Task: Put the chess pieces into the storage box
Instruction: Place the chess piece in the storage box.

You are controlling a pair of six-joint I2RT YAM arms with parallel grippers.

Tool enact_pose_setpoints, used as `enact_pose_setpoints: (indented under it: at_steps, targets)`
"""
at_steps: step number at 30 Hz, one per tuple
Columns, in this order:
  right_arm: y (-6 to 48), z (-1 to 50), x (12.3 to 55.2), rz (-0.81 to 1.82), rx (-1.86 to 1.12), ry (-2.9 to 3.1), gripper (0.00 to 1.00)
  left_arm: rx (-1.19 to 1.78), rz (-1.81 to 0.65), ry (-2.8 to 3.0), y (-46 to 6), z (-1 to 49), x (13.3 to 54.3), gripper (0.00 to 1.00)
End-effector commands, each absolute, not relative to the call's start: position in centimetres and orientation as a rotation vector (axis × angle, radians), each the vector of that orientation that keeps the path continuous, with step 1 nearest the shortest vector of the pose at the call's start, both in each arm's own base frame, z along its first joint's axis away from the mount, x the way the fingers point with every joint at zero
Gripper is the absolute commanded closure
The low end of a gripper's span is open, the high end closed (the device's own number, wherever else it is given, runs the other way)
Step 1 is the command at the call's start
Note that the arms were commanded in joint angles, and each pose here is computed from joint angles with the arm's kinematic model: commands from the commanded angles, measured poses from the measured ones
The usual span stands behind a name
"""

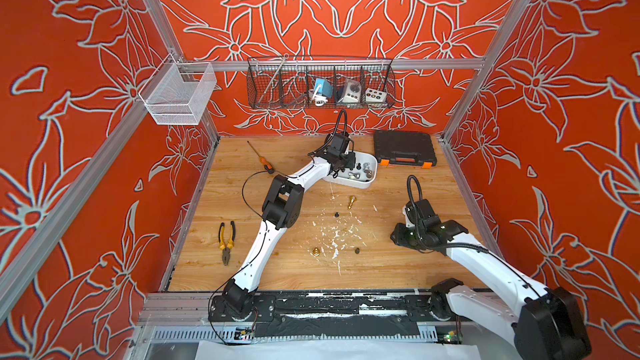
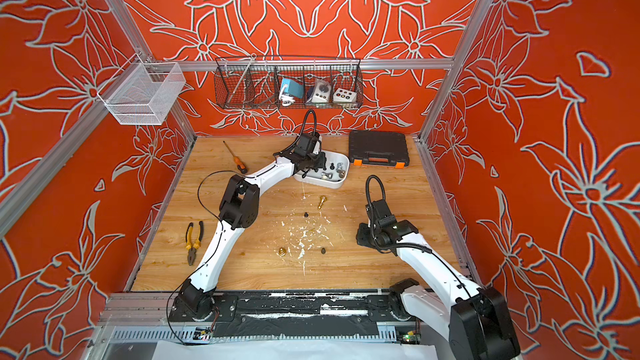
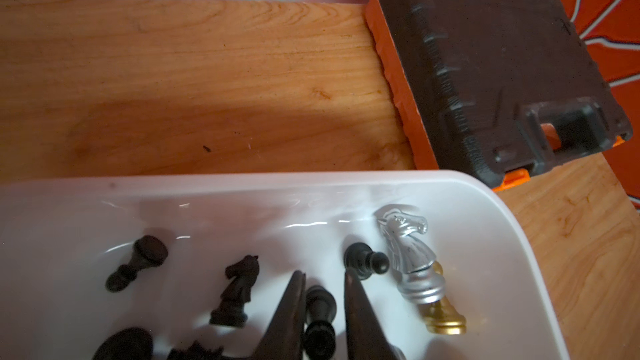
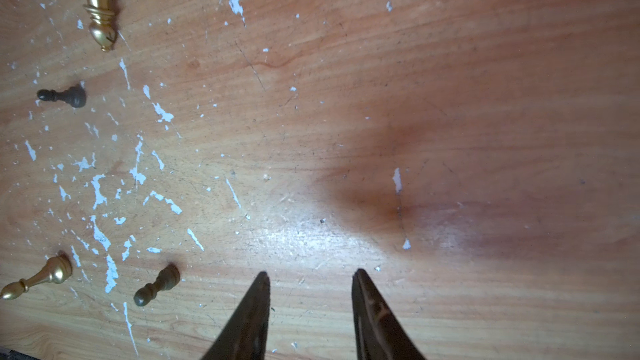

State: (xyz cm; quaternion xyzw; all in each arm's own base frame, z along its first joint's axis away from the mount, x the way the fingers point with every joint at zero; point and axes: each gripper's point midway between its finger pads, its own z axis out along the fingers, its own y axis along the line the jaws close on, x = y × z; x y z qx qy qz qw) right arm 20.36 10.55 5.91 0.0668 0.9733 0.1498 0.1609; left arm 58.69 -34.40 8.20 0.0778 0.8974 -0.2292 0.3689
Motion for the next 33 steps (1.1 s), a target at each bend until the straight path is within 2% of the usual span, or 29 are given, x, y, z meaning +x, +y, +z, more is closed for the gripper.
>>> enact_pose_setpoints:
  at_steps: [1,18,28,33]
  targets:
    - [10.0,5.9,19.9,0.405,0.222,2.785,0.59,0.191,-0.612,2.275,-34.7,8.4,59.4,0.77]
    - [10.0,6.3,20.0,0.409,0.219,2.776,0.59,0.185,-0.61,2.231,-34.3,10.5,60.0,0.68]
    - [10.0,6.4,19.8,0.415,0.225,2.772,0.59,0.187,-0.619,2.21,-34.2,12.0,59.9,0.67]
    - [9.8,6.4,19.7,0.41,0.226,2.771,0.59,0.205,-0.607,2.184,-34.0,14.5,59.6,0.67]
